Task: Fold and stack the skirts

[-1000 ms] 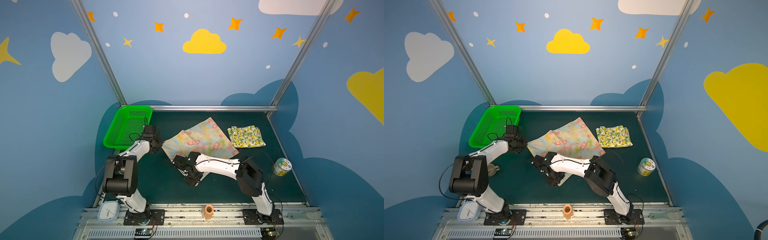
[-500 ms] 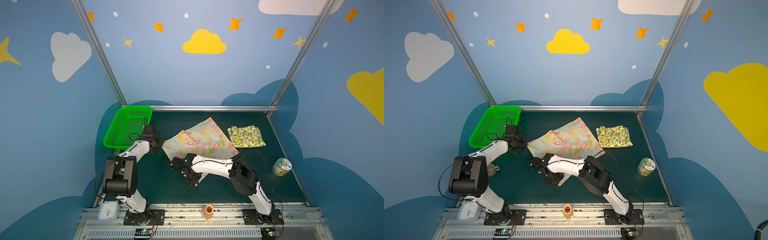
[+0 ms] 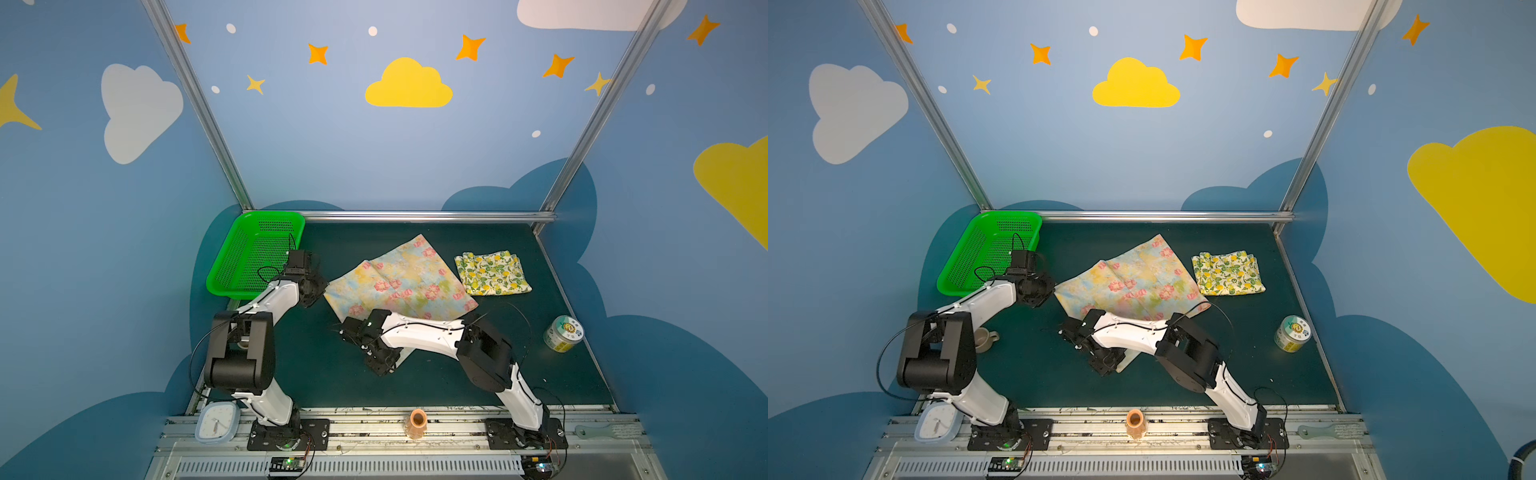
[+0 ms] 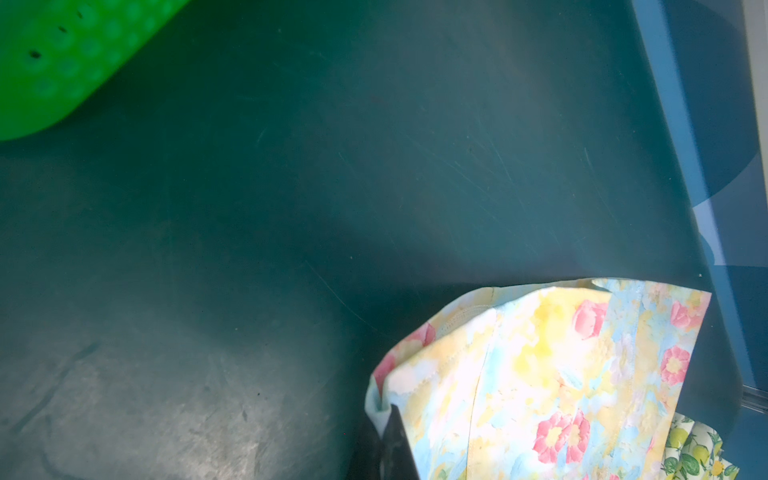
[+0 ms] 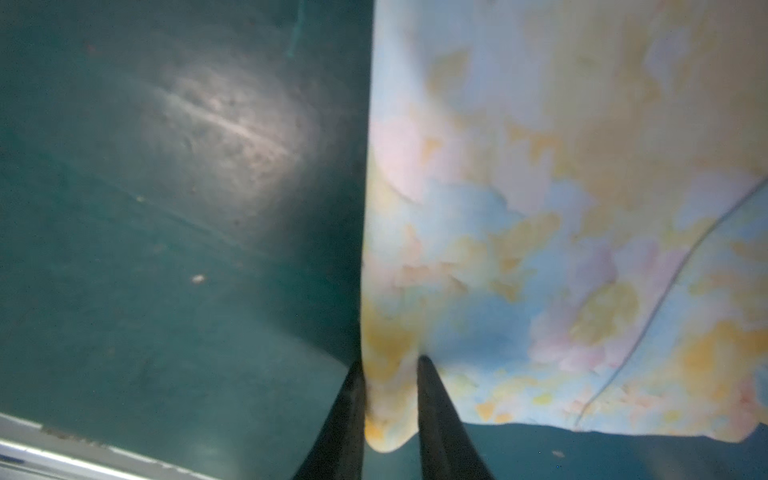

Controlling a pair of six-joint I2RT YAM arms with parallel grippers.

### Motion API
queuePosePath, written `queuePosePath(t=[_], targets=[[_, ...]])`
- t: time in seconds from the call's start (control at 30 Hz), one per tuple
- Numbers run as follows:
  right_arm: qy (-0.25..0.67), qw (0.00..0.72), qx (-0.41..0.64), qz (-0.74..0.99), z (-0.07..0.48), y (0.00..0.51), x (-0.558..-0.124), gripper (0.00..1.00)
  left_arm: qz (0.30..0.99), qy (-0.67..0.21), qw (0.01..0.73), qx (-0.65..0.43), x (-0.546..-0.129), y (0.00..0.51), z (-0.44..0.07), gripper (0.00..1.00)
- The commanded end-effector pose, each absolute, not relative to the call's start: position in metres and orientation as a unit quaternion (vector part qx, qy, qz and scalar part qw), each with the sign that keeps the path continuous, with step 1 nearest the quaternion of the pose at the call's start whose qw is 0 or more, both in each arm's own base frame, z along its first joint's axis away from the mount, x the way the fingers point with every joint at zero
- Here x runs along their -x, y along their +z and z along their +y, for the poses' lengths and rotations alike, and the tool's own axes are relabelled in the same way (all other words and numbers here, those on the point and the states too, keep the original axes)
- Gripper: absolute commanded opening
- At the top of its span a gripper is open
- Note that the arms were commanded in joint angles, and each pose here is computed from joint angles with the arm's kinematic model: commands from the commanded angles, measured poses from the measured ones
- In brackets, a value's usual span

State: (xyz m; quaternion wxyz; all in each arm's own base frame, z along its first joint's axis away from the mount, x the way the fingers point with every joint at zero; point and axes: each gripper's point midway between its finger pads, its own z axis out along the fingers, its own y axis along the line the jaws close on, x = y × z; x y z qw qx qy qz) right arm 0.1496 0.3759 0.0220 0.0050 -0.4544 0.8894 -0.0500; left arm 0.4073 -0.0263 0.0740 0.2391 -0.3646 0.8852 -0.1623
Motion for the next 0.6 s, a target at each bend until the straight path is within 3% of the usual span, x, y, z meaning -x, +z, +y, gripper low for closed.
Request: queuePosePath(t=[0.0, 0.13, 0.33, 0.57], targets=[[-0.065, -0.006, 0.461, 0.885, 0.373, 0.017, -0.145, 0.19, 0.883, -0.166, 0.248, 0.362, -0.407, 0.087, -0.025, 0.04], [-0.064, -0.009, 0.465, 0.883, 0.374, 0.016, -0.141, 0.0, 0.882, -0.167, 0.248, 0.364, -0.406, 0.088, -0.026, 0.04], [-0.046, -0.005, 0.472, 0.88, 0.377, 0.03, -0.135, 0.0, 0.876, -0.174, 0.253, 0.371, -0.406, 0.098, -0.024, 0.04], [-0.003, 0.021, 0.471, 0.882, 0.383, 0.08, -0.134, 0.0, 0.863, -0.192, 0.266, 0.385, -0.406, 0.132, -0.016, 0.04]])
